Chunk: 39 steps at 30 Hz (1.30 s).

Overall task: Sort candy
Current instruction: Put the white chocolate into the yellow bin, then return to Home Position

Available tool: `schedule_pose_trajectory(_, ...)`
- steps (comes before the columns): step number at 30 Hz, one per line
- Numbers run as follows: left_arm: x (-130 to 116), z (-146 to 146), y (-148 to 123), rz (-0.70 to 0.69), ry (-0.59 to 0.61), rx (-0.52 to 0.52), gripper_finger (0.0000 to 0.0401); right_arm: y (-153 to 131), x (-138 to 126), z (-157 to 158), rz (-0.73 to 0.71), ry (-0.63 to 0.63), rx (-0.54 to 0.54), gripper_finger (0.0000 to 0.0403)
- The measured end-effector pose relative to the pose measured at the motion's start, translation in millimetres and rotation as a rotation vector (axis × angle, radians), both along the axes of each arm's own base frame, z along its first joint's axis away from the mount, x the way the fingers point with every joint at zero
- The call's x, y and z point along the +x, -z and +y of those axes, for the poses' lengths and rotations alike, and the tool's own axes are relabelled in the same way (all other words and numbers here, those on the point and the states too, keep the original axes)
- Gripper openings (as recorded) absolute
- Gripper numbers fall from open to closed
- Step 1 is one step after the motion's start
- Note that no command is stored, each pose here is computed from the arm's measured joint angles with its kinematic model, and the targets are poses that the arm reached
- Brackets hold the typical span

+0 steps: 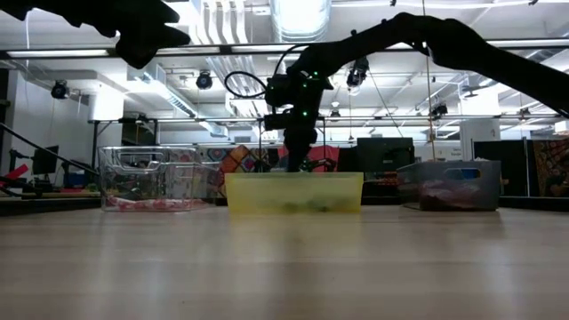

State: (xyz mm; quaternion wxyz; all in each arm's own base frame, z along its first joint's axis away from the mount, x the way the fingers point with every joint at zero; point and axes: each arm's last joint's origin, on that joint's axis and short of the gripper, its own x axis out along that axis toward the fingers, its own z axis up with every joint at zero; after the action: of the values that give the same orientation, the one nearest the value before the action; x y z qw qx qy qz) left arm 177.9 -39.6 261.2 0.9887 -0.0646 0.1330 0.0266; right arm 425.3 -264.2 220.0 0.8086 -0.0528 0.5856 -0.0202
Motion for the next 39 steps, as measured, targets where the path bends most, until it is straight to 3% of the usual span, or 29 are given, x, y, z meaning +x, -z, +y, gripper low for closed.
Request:
schedule_pose_trajectory(10,-0.7,0.8,-1.1,-0.008,-0.013,0.041,0.0164,-14.4,-3.6,8.6,-0.005,0.056,0.031,0.014)
schedule_pose_trajectory(14,-11.4,3.4,-2.2,0.017,-0.006,0.07,0.0152,-33.0,-10.1,23.4,-0.063,0.032,0.198,0.0136)
schedule_pose_trajectory(17,-19.6,4.7,0.2,0.001,0.008,0.085,0.0132,-51.1,-7.7,47.0,-0.137,-0.023,0.25,0.013)
schedule_pose_trajectory(24,-35.9,6.0,28.9,-0.122,0.103,0.05,0.0068,-67.7,-6.2,129.1,-0.281,-0.21,0.182,0.0104)
schedule_pose_trajectory(27,-44.8,8.6,39.5,-0.155,0.1,0.038,0.0046,-73.3,-19.1,163.2,-0.385,-0.259,0.135,0.0092)
schedule_pose_trajectory(31,-54.0,11.2,45.4,-0.218,0.099,0.038,0.0026,-68.2,-46.8,196.2,-0.447,-0.235,0.035,0.009)
schedule_pose_trajectory(39,-64.7,14.7,49.3,-0.326,0.101,0.114,0.0001,-54.8,-114.3,229.0,-0.658,-0.197,0.063,0.0091)
